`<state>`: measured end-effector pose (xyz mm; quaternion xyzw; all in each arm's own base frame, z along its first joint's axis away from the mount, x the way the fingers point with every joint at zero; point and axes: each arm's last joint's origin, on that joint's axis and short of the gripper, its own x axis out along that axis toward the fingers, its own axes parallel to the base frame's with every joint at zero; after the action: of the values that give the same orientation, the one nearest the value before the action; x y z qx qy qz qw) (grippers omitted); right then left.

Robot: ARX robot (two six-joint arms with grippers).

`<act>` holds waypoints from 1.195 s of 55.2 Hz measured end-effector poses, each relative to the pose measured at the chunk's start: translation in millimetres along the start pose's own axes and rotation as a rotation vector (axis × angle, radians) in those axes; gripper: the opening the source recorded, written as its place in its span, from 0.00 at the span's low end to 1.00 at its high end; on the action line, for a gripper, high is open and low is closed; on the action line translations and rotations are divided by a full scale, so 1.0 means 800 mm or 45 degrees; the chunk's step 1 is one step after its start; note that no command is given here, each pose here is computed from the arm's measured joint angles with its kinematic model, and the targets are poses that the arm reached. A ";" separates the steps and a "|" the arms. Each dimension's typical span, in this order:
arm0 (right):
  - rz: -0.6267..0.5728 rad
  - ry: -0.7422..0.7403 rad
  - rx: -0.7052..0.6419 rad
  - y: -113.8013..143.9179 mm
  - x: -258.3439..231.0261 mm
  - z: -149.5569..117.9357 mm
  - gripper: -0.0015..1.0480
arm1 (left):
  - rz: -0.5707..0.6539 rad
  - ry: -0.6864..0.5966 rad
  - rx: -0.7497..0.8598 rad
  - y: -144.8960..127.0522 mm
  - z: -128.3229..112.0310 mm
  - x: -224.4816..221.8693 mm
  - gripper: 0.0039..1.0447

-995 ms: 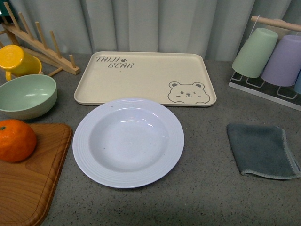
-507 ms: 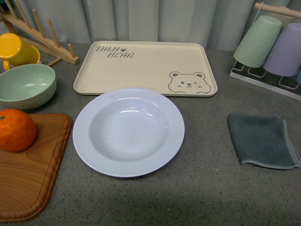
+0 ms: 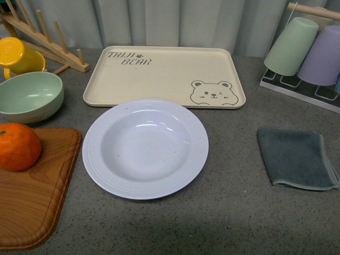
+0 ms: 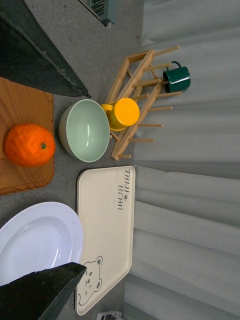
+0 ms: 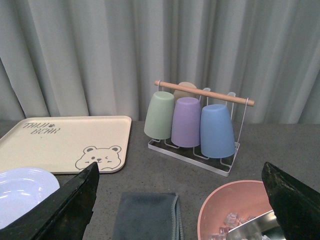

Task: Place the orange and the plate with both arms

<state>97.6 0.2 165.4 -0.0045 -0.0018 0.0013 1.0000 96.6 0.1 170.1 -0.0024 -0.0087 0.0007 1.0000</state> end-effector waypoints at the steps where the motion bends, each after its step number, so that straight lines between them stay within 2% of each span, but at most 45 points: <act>1: 0.000 0.000 0.000 0.000 0.000 0.000 0.91 | 0.000 0.000 0.000 0.000 0.000 0.000 0.94; 66: 0.000 0.000 0.000 0.000 0.000 0.000 0.91 | 0.000 0.000 0.000 0.000 0.000 0.000 0.94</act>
<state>97.6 0.2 165.4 -0.0045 -0.0018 0.0013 1.0000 96.6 0.1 170.1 -0.0024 -0.0087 0.0007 1.0000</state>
